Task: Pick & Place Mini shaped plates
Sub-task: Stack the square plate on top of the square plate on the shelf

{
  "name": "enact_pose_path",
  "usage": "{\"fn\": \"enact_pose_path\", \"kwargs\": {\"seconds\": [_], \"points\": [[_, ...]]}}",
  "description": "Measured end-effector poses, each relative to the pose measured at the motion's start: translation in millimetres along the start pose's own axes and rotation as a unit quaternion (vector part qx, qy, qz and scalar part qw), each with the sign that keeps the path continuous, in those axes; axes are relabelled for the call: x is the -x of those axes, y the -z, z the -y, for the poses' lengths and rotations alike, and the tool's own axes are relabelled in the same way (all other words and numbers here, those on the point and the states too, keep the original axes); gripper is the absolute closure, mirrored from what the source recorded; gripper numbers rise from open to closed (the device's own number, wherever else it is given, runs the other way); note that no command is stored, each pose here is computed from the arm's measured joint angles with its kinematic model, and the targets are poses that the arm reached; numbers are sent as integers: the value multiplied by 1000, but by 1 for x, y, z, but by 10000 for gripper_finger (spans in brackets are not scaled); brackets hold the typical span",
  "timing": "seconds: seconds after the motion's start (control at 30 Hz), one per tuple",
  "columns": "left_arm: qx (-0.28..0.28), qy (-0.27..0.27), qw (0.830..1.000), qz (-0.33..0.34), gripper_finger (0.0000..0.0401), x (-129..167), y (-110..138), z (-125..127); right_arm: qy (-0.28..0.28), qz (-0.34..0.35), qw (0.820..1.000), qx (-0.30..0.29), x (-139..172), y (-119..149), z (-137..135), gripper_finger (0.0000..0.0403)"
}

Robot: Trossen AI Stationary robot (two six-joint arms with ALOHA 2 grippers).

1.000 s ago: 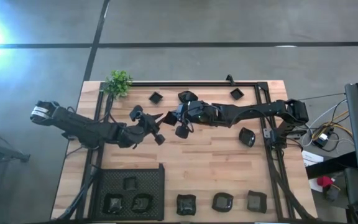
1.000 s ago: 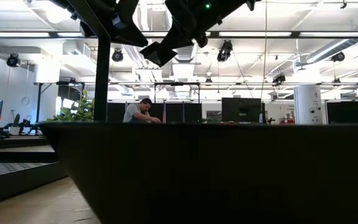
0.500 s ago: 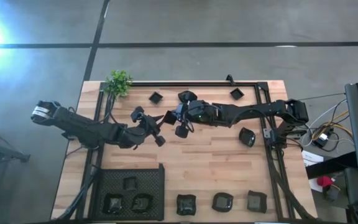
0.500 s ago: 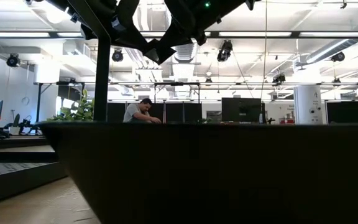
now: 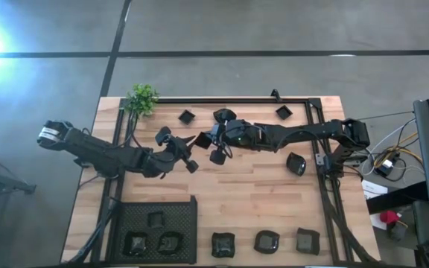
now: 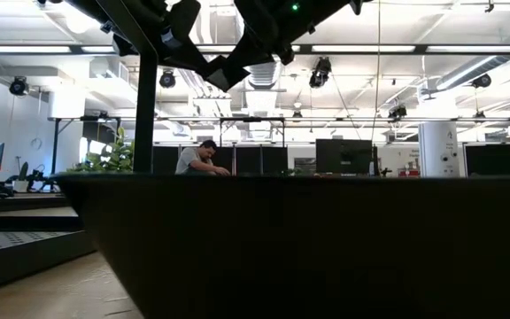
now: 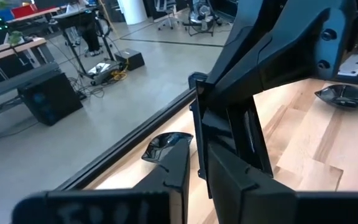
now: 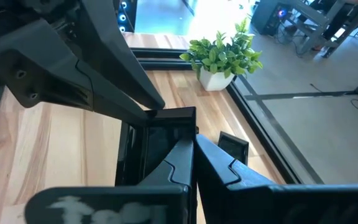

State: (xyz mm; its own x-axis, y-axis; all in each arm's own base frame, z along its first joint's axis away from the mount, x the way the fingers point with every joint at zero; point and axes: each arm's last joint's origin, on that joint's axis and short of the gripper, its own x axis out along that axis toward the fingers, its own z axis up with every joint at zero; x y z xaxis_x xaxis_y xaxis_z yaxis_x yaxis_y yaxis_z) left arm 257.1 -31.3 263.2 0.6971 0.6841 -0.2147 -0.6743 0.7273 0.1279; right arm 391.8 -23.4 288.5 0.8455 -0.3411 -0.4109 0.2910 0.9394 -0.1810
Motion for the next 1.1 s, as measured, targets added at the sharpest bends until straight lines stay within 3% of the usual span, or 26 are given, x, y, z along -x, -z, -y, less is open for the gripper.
{"fn": "enact_pose_path", "kwargs": {"seconds": [0.23,0.67,1.1], "points": [[2,8,1000,-3,397,0,0,0,0,0,1000,0,0,0,0,394],[11,8,1000,-4,401,0,1,0,-2,-4,1000,-8,0,1,-1,392],[8,3,1000,-7,401,0,2,0,-16,-2,1000,9,4,-1,-11,289]]}}
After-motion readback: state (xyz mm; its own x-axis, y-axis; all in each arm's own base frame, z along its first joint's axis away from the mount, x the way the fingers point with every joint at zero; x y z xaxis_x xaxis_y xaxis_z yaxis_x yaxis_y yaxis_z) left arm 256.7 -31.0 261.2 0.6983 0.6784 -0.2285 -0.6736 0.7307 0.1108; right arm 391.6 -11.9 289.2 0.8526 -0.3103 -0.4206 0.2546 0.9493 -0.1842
